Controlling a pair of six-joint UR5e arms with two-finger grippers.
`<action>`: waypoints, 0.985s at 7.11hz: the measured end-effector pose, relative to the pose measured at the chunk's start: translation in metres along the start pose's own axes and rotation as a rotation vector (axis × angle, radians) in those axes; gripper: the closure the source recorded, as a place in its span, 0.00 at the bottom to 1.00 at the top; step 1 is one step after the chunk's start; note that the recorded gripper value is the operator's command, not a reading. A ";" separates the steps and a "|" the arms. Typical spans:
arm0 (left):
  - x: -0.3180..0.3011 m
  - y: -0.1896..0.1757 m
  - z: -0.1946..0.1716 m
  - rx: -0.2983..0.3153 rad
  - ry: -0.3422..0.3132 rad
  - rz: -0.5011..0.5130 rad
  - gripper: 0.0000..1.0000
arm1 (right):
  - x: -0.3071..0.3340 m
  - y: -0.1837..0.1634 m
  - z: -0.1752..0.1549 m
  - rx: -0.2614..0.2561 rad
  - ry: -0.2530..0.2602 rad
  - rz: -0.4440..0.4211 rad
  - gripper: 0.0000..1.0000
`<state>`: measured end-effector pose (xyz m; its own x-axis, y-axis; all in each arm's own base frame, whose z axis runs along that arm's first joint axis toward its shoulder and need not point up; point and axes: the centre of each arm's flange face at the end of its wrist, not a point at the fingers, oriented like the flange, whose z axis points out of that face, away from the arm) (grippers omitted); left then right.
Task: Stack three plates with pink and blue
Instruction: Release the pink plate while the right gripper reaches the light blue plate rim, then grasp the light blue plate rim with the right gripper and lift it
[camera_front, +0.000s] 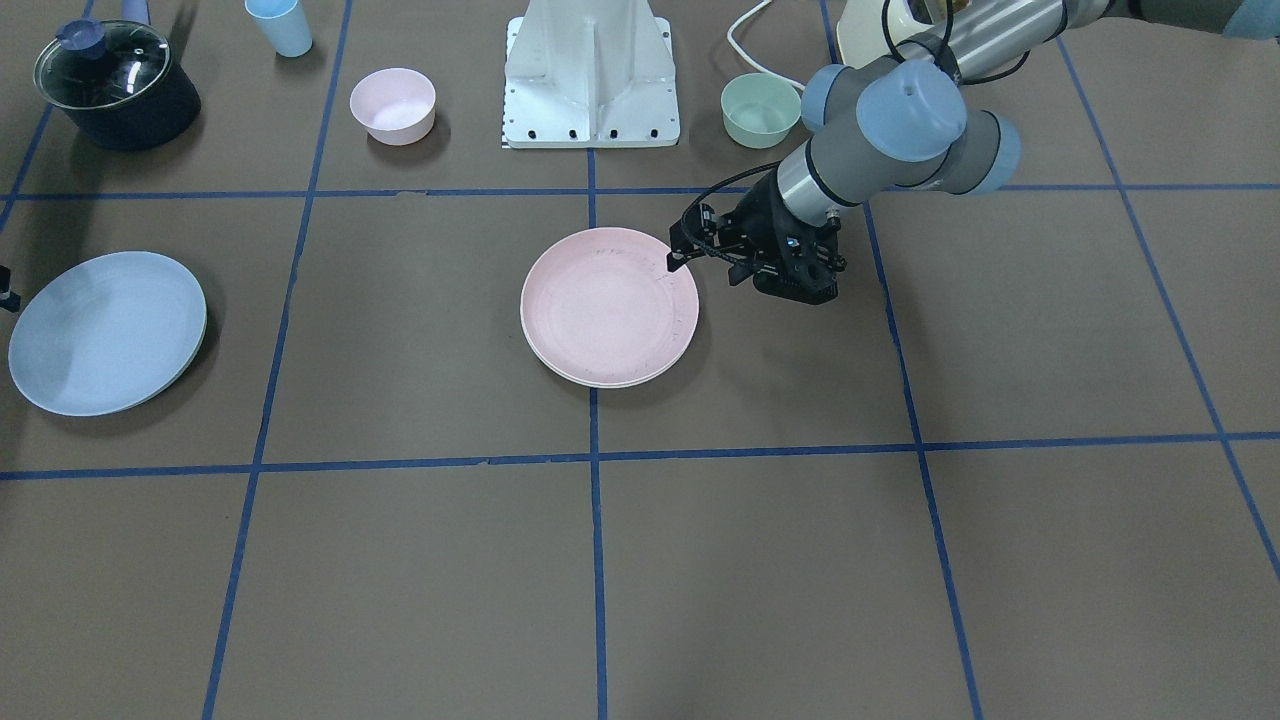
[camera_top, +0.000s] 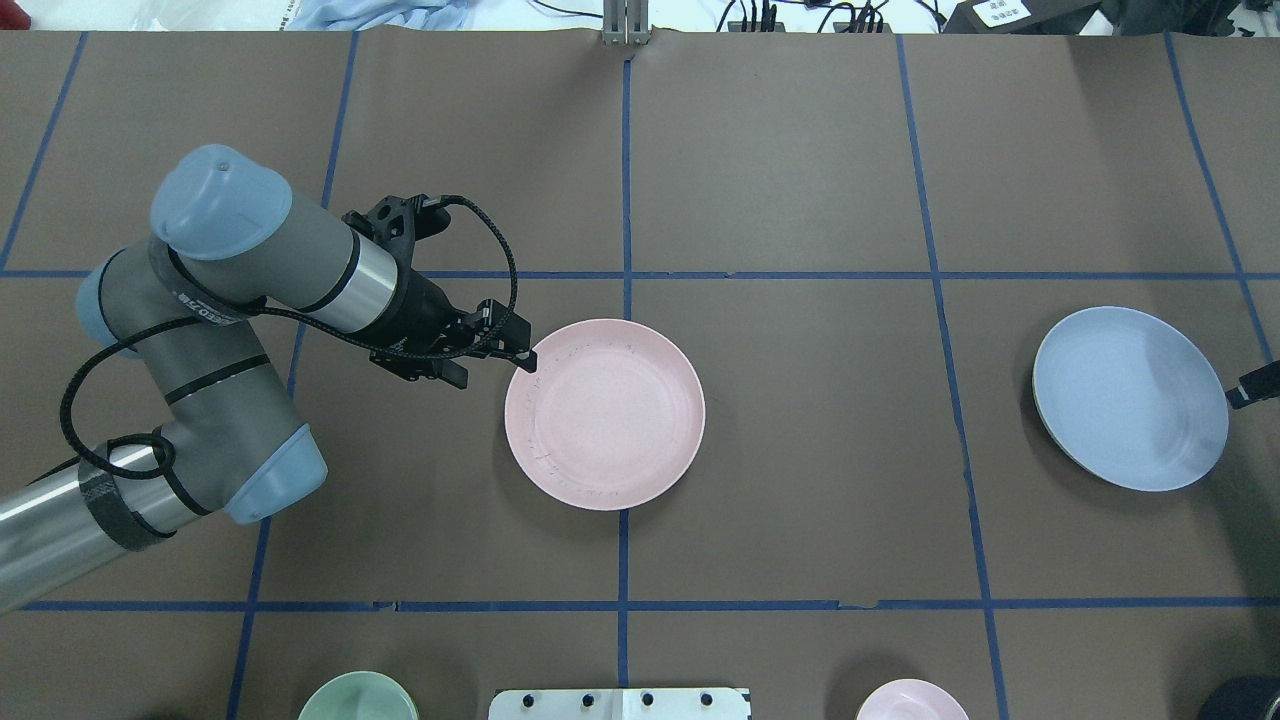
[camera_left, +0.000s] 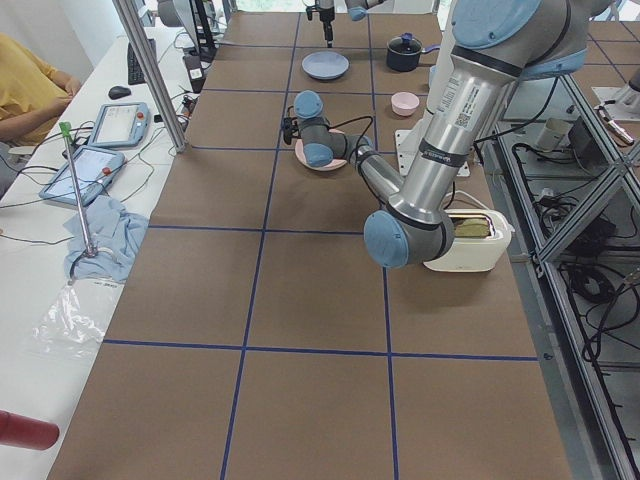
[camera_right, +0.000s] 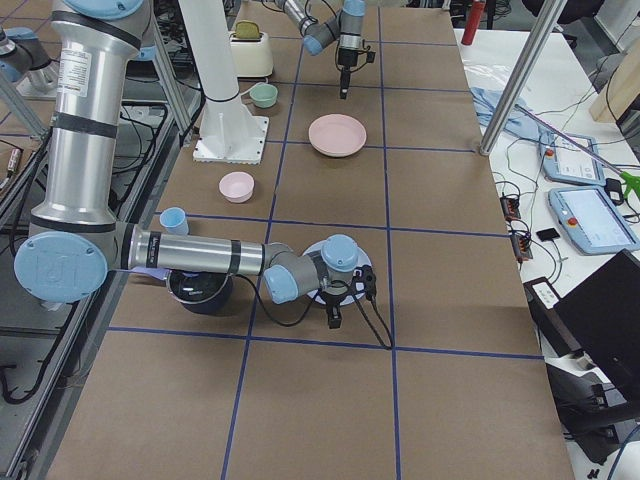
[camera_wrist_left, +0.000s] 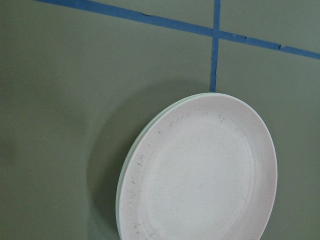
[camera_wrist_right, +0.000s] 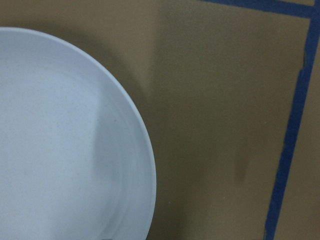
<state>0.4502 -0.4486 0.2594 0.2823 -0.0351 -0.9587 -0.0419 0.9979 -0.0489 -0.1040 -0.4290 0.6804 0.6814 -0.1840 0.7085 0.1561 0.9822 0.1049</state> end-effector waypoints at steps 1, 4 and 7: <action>0.000 0.000 0.000 0.000 0.000 -0.001 0.09 | -0.006 -0.012 0.002 0.008 0.001 0.003 0.05; -0.001 -0.001 0.000 0.001 -0.002 -0.001 0.09 | -0.018 -0.037 0.012 0.006 -0.006 0.025 0.05; -0.002 0.000 0.001 -0.001 -0.002 -0.001 0.09 | -0.027 -0.053 0.029 -0.019 -0.010 0.012 1.00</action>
<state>0.4506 -0.4486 0.2613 0.2843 -0.0356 -0.9581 -0.0423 0.9979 -0.0497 -0.1511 -0.4746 0.6761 0.6758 -0.1714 0.7168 0.1612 0.9834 0.0832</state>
